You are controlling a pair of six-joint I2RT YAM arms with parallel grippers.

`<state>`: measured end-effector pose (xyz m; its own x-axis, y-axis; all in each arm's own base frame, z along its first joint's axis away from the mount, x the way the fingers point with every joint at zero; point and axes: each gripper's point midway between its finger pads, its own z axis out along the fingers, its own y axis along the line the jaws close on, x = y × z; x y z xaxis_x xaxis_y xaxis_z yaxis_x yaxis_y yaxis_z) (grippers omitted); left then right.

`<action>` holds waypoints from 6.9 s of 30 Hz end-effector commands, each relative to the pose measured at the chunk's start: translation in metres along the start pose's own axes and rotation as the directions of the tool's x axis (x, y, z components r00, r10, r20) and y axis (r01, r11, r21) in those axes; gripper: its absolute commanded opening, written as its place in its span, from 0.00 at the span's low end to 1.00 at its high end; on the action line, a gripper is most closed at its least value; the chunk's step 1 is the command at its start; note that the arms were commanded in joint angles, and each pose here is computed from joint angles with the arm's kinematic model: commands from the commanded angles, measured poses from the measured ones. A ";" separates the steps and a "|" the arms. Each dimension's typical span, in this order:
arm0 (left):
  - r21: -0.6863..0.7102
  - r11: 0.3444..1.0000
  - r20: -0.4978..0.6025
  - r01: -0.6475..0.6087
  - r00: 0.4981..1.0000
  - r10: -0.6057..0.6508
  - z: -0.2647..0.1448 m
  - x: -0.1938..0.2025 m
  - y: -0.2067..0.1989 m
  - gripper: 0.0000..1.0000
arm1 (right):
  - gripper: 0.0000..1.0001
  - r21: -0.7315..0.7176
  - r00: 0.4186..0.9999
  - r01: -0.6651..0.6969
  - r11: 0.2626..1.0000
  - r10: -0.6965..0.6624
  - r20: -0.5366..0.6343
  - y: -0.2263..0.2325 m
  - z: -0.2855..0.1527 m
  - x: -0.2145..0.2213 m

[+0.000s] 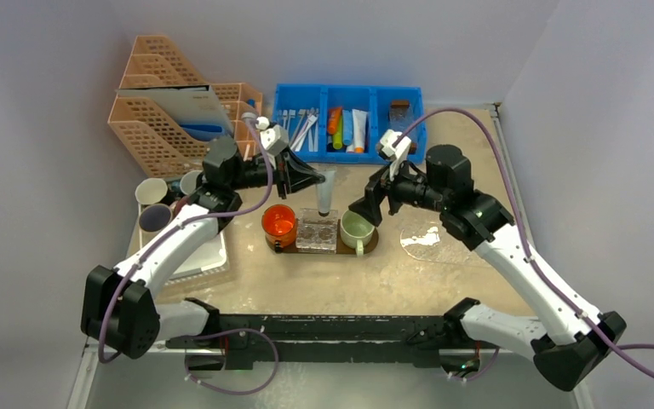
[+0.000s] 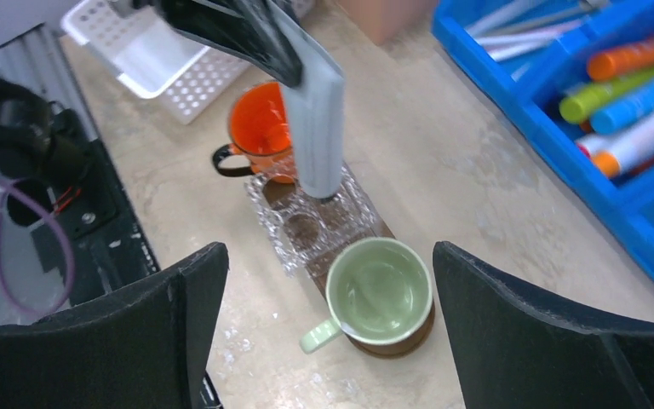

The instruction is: Prepare toiletry sets of a toothbrush and toothpaste on the tray

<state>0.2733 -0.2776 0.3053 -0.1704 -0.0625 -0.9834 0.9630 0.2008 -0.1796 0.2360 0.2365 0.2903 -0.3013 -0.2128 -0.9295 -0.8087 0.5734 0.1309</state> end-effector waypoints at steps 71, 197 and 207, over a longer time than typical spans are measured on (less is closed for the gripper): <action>-0.899 0.437 0.020 -0.041 0.991 0.133 -0.178 -0.009 0.038 0.78 | 0.00 -0.451 0.911 0.369 0.813 -0.412 0.002 0.050 0.090 -0.033; -0.933 0.359 0.047 0.005 0.993 0.107 -0.198 0.048 0.046 0.82 | 0.99 0.104 0.975 0.187 0.977 -0.198 0.103 -0.019 0.090 -0.071; -0.930 0.367 0.038 0.004 0.996 0.085 -0.194 0.050 0.049 0.83 | 0.99 0.469 0.990 -0.142 0.872 0.135 0.050 -0.101 0.085 -0.052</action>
<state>0.2682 -0.0800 0.2321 -0.1062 -0.0571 -0.9927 0.1579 0.9847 -0.0736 0.3508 0.2820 0.2917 -0.2675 -0.2175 -0.9387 -0.6390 0.7692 0.0039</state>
